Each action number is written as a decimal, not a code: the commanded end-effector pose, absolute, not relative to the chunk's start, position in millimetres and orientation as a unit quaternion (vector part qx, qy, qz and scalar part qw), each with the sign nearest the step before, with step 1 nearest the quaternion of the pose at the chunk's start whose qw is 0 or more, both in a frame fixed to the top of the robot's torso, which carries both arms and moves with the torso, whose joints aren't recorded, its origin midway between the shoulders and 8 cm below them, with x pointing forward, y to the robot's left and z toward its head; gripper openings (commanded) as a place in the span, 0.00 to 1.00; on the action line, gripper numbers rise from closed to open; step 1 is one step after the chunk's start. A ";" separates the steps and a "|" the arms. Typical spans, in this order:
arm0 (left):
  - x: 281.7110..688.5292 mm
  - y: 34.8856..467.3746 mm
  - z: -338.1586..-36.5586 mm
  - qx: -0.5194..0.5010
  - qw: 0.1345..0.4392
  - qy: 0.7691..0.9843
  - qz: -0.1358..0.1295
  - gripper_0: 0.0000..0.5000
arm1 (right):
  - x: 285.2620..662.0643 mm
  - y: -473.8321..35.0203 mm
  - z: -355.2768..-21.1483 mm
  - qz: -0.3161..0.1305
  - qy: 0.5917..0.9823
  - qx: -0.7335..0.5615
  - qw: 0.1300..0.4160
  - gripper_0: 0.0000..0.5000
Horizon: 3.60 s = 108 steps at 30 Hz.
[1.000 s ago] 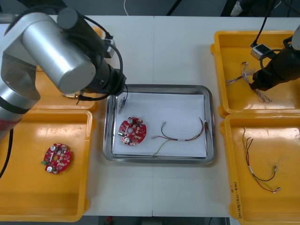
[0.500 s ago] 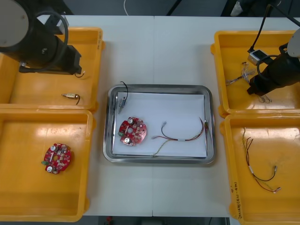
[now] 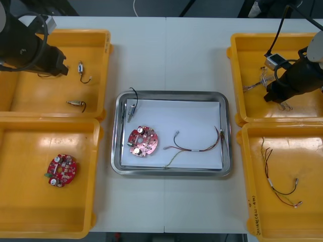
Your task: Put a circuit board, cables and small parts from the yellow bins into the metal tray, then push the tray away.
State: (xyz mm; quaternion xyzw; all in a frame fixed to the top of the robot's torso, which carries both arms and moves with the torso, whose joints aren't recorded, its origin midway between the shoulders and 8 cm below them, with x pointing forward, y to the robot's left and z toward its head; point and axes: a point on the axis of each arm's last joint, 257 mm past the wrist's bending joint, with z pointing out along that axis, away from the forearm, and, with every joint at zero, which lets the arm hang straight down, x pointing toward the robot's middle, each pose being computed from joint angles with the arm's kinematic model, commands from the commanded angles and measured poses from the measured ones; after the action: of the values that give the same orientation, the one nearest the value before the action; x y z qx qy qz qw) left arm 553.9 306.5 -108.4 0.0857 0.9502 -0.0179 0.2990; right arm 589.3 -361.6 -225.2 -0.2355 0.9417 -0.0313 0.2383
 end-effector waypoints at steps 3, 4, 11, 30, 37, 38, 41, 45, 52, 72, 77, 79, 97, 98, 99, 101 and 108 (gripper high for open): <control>584.5 348.0 -65.5 0.185 0.344 0.920 0.044 1.00 | 588.7 -355.1 -231.0 -0.028 0.940 -0.241 0.240 1.00; 586.5 348.7 -65.6 0.187 0.344 0.919 0.043 1.00 | 589.0 -355.2 -230.8 -0.029 0.940 -0.241 0.241 1.00; 606.5 358.8 -64.4 0.217 0.353 0.909 0.046 1.00 | 588.5 -358.4 -231.2 -0.034 0.940 -0.242 0.238 0.01; 656.7 347.3 -103.6 0.232 0.381 0.894 0.034 1.00 | 585.8 -373.2 -176.4 -0.062 0.931 -0.252 0.256 0.00; 666.7 338.7 -120.1 0.231 0.389 0.891 0.031 1.00 | 551.8 -385.9 -140.6 -0.045 0.940 -0.242 0.234 0.00; 667.1 338.3 -121.8 0.233 0.389 0.891 0.033 1.00 | 546.3 -387.7 -134.0 -0.045 0.941 -0.241 0.233 0.00; 669.0 337.5 -126.5 0.240 0.388 0.889 0.042 1.00 | 534.0 -392.3 -115.9 -0.055 0.941 -0.243 0.229 0.00; 673.0 342.0 -132.4 0.242 0.391 0.886 0.053 1.00 | 524.9 -396.1 -92.2 -0.081 0.937 -0.247 0.234 0.00; 675.8 350.6 -142.6 0.239 0.393 0.886 0.061 1.00 | 530.5 -383.0 -44.9 -0.126 0.906 -0.281 0.292 0.00; 677.0 351.7 -164.7 0.241 0.399 0.883 0.056 0.30 | 512.8 -240.4 -19.0 -0.154 0.780 -0.509 0.329 0.00; 677.0 353.0 -164.3 0.243 0.399 0.882 0.058 0.00 | 501.9 -202.6 -26.1 -0.162 0.748 -0.555 0.326 0.00; 676.8 354.6 -163.0 0.241 0.400 0.883 0.057 0.00 | 497.9 -187.3 -29.7 -0.160 0.735 -0.573 0.326 0.00; 648.5 373.0 -124.6 0.253 0.360 0.896 0.054 0.00 | 471.2 -125.3 -104.4 -0.147 0.701 -0.654 0.243 0.00; 646.0 375.2 -120.7 0.253 0.356 0.898 0.057 0.00 | 471.2 -123.9 -110.2 -0.147 0.702 -0.655 0.235 0.00; 644.1 376.2 -120.8 0.254 0.352 0.899 0.058 0.00 | 471.0 -122.9 -113.4 -0.148 0.702 -0.657 0.231 0.00; 639.0 377.5 -116.3 0.254 0.344 0.902 0.060 0.00 | 471.0 -123.5 -125.2 -0.147 0.706 -0.658 0.214 0.00; 630.6 372.3 -105.4 0.252 0.335 0.906 0.056 0.00 | 476.8 -123.2 -150.0 -0.153 0.715 -0.656 0.187 0.00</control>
State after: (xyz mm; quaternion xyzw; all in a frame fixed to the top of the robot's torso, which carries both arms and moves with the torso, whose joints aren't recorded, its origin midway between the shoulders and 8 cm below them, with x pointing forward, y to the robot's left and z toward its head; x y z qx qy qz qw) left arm 624.6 351.7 -155.1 0.2409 0.9201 0.0238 0.3078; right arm 474.9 -138.7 -146.3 -0.6475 0.7242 -0.1511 0.1828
